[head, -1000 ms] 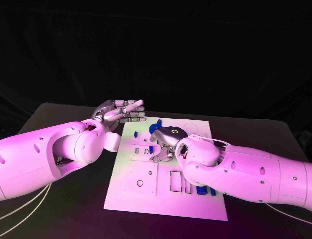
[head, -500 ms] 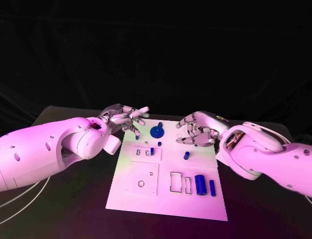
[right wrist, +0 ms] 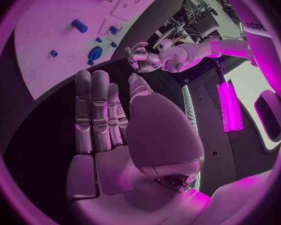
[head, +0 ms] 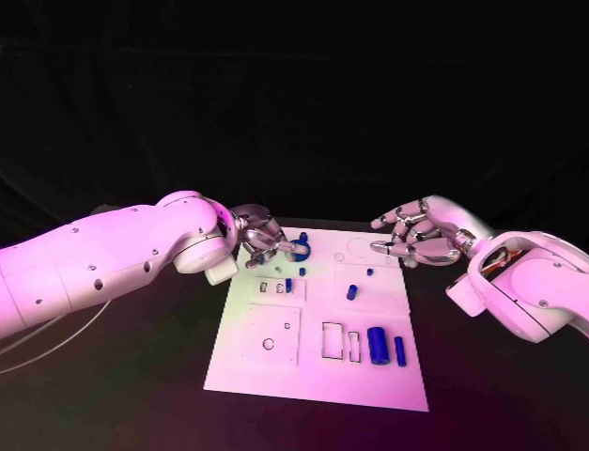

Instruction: Assemble the parts on the task board

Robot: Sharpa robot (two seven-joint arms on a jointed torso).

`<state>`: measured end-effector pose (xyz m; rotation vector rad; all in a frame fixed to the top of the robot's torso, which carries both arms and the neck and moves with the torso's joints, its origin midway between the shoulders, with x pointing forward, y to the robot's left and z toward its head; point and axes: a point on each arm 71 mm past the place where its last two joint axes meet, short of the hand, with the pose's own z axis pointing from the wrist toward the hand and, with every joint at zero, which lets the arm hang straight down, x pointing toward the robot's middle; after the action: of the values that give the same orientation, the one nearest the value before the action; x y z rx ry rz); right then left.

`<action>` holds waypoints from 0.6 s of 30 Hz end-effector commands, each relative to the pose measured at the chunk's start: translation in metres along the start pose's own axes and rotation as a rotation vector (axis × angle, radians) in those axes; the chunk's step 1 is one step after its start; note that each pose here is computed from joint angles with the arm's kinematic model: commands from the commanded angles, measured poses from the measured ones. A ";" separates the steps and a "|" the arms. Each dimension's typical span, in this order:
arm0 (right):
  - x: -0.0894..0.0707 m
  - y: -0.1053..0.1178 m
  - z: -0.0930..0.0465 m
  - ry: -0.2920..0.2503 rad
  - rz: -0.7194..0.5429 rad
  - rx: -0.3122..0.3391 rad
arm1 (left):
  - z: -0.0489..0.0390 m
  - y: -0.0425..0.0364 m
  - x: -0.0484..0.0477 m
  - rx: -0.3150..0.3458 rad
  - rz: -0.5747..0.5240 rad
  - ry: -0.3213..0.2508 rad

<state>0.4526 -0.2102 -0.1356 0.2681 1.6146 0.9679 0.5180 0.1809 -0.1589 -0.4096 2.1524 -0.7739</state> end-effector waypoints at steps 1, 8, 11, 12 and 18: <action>-0.004 -0.001 -0.001 -0.031 0.045 0.000 | 0.0056 0.0067 -0.0015 -0.195 0.225 -0.008; -0.007 -0.004 -0.002 -0.052 0.033 0.015 | 0.0201 0.0000 0.0015 -0.280 0.279 -0.015; -0.008 -0.005 -0.003 -0.062 0.030 0.020 | 0.0242 -0.0011 0.0035 -0.304 0.294 -0.004; -0.009 -0.005 -0.003 -0.066 0.030 0.021 | 0.0250 -0.0013 0.0040 -0.310 0.297 -0.001; -0.012 -0.008 -0.003 -0.081 0.026 0.032 | 0.0295 -0.0043 0.0073 -0.327 0.314 0.014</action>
<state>0.4555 -0.2235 -0.1342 0.3403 1.5731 0.9457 0.5369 0.1618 -0.1741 -0.2572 2.2589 -0.3190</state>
